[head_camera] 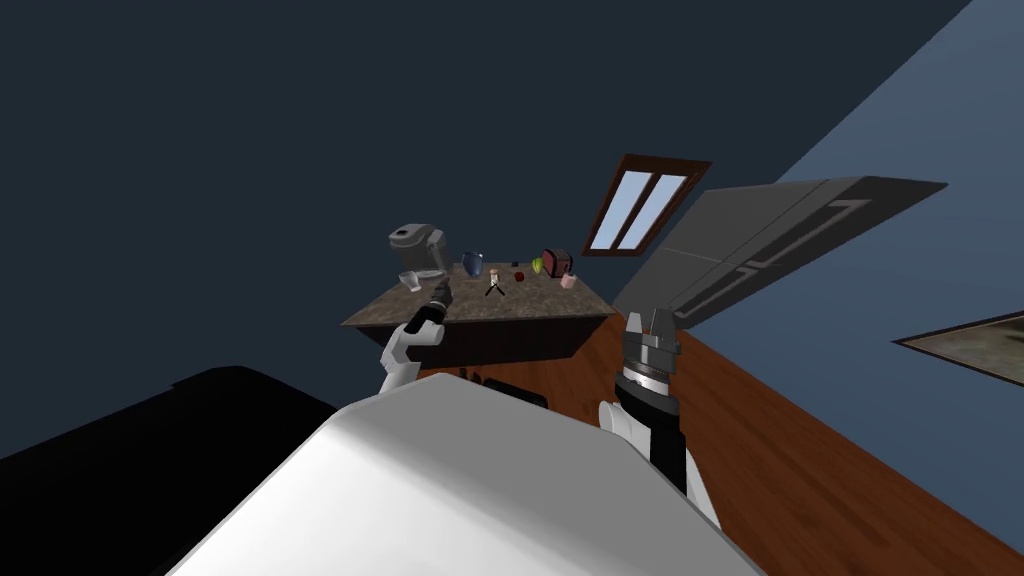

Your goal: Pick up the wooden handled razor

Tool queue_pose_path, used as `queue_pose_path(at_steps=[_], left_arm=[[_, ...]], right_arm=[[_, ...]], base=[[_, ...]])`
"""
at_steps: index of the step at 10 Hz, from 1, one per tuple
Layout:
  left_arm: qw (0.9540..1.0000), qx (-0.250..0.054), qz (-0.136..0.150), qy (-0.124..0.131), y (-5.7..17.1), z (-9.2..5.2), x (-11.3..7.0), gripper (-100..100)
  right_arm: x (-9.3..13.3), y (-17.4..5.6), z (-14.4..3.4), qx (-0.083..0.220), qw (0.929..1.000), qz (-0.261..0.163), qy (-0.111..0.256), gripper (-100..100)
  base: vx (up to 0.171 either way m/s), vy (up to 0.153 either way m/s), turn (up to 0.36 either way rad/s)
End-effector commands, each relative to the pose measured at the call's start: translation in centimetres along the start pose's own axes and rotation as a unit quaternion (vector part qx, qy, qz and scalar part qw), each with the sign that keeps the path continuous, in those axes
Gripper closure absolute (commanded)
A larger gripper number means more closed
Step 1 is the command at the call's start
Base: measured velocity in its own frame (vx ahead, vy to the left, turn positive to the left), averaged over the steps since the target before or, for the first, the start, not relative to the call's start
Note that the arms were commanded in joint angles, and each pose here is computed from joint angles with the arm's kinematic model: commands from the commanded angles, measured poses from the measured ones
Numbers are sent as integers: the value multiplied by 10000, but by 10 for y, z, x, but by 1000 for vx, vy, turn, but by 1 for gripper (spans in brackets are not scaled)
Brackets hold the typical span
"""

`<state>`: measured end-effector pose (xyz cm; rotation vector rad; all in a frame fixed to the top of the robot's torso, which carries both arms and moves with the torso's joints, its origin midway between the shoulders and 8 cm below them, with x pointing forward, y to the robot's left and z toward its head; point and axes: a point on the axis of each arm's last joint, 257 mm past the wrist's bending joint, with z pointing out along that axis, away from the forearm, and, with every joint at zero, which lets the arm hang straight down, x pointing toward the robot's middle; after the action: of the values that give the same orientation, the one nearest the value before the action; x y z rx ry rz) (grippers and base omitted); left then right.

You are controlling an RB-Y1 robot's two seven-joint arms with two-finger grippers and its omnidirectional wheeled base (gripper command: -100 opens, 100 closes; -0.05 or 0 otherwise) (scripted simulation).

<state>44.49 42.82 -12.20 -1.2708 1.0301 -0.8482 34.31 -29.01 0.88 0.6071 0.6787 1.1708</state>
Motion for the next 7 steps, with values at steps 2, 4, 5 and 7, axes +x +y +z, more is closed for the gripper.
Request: queue_pose_path(at_steps=[2, 4, 5, 7], left_arm=[[9993, -300, 104, -215, 15, 10, -17, -100], [9977, -537, 176, -376, 26, 19, -31, -100], [9966, -661, 208, -454, 33, 23, -38, -100], [9936, -924, 265, -601, 47, 29, -51, -100]], right_arm=[[0, 0, 0, 0, 10000, 0, 0, 0], [0, 0, 0, 0, 10000, 0, 0, 0], [0, 0, 0, 0, 10000, 0, 0, 0], [0, 0, 0, 0, 10000, 0, 0, 0]], base=[[59, -91, -205], [65, -120, -198], [81, -103, -230], [94, -103, -195]])
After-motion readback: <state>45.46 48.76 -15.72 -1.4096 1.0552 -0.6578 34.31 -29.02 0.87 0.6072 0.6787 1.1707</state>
